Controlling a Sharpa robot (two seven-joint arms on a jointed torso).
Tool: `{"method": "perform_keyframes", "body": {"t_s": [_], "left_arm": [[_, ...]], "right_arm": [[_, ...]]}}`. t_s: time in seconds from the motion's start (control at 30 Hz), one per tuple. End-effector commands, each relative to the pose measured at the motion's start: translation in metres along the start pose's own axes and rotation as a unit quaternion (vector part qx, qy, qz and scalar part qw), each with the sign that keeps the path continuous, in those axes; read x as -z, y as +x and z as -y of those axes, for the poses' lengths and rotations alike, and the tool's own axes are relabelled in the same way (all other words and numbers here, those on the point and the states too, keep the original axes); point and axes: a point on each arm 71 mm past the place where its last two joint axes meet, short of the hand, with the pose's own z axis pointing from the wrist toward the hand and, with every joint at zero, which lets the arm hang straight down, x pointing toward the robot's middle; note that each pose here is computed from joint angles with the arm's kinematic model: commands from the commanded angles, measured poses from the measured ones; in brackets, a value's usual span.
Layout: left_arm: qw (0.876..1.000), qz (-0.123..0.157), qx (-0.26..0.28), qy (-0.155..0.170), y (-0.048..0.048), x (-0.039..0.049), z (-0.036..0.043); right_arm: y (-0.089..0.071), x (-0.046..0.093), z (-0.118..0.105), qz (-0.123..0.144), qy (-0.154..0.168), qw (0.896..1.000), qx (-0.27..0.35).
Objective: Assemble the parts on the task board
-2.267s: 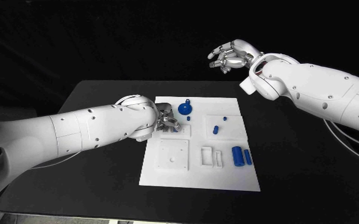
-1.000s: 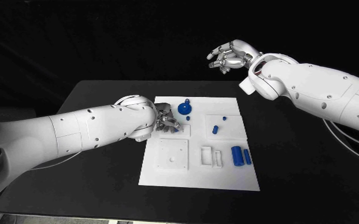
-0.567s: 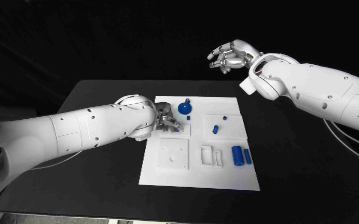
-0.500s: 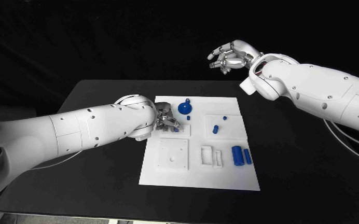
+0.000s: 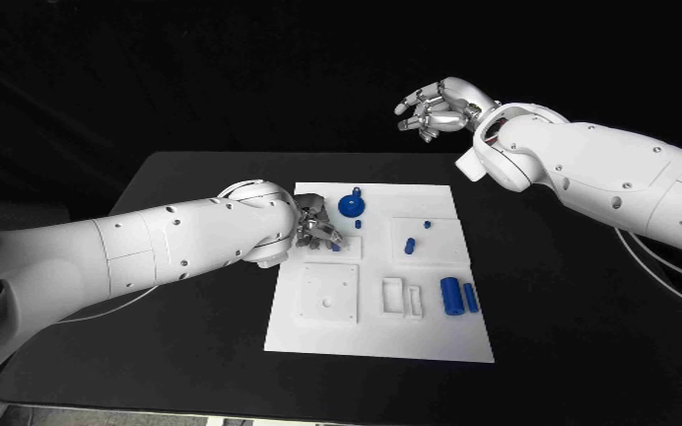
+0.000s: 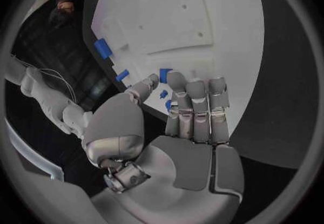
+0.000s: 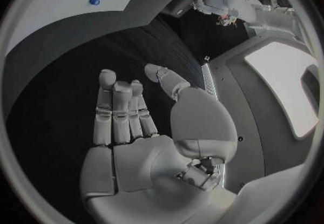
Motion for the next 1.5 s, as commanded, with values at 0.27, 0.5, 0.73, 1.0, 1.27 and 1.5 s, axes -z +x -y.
{"method": "perform_keyframes", "body": {"t_s": [0.27,0.5,0.73,1.0,1.27,1.5], "left_arm": [[1.0,-0.018,-0.011,0.001,0.0036,0.0001,0.0022],[1.0,-0.022,-0.019,-0.003,0.0039,-0.0002,0.0015],[1.0,-0.023,-0.02,-0.003,0.0041,-0.001,0.0031],[0.999,-0.025,-0.022,-0.005,0.0036,-0.003,0.0031],[0.999,-0.032,-0.026,-0.007,0.005,-0.0027,0.0019],[0.999,-0.029,-0.024,-0.007,0.0045,-0.0025,0.0015]], "right_arm": [[0.0011,0.0002,-0.0001,-0.008,-0.001,1.0,0.001],[0.001,0.0003,0.0001,-0.008,-0.001,1.0,0.001],[0.0011,0.0003,0.0,-0.008,-0.001,1.0,0.001],[0.0008,0.0012,0.0,-0.008,-0.001,1.0,0.001],[0.0004,0.0016,0.0003,-0.008,0.0,1.0,0.001],[0.0009,0.0012,-0.0001,-0.009,-0.001,1.0,0.001]]}}
